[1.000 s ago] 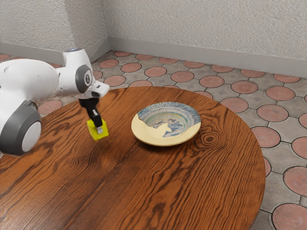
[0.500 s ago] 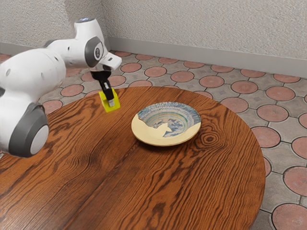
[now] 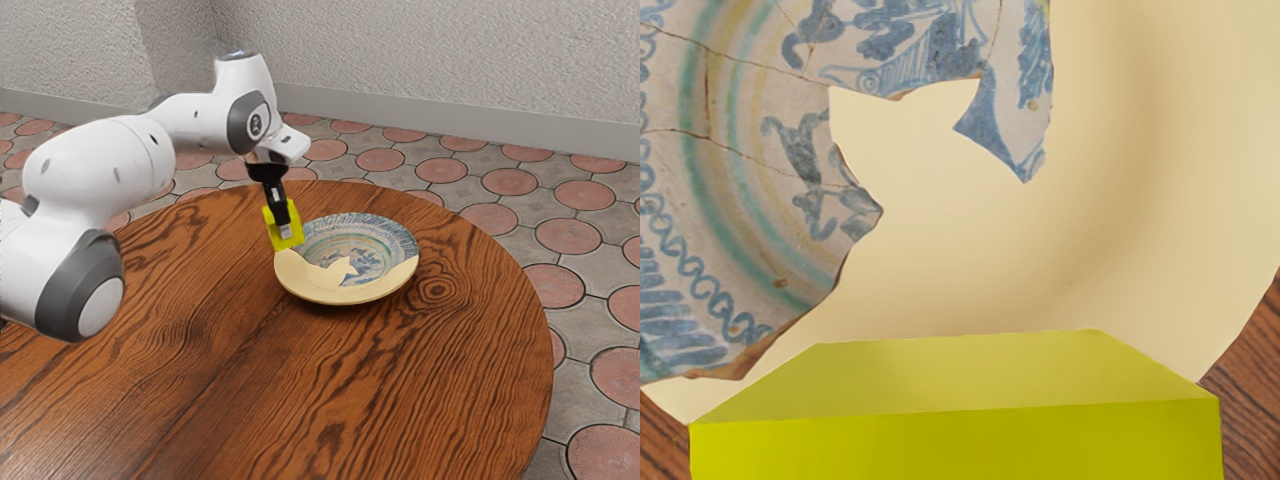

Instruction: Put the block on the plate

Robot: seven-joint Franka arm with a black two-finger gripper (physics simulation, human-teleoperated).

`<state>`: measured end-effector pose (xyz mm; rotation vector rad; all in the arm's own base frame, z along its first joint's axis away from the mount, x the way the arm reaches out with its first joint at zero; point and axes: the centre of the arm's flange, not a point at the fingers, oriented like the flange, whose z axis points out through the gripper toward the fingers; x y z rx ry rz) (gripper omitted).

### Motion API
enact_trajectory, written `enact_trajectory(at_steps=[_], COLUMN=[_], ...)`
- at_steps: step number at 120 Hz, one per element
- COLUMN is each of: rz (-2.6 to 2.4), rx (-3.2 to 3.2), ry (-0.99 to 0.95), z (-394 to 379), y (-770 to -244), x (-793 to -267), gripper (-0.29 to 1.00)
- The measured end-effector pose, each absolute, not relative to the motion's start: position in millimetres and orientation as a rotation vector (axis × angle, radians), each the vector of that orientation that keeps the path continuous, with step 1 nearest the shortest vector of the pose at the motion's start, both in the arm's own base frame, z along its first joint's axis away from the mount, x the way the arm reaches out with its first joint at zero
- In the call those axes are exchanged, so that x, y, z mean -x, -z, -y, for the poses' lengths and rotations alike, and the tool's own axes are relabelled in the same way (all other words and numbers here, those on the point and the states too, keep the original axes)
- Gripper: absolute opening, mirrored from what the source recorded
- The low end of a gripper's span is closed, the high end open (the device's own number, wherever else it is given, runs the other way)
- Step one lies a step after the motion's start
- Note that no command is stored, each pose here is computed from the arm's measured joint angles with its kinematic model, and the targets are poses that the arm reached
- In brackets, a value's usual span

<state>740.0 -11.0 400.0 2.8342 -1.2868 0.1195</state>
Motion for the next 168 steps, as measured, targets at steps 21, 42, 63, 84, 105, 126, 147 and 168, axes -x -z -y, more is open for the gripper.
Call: enact_trajectory(at_steps=[21,42,63,84,105,126,147,168], rz=[1.273,1.265,1.272,1.278,1.292,1.283,1.284,1.297], rx=[-2.809,-2.799,-2.797,-2.775,-2.763,-2.777,-2.779,-2.777], ry=[-0.087,-0.056,-0.067,-0.073,-0.067,-0.076,-0.079,-0.080], z=[8,7,8,9,16,8,7,7], y=[-376,-360,-359,-342,-331,-326,-326,-327], x=[-744,-746,-753,-764,-770,-773,-773,-773], gripper=[0.42,0.42,0.42,0.42,0.42,0.42,0.51,0.62])
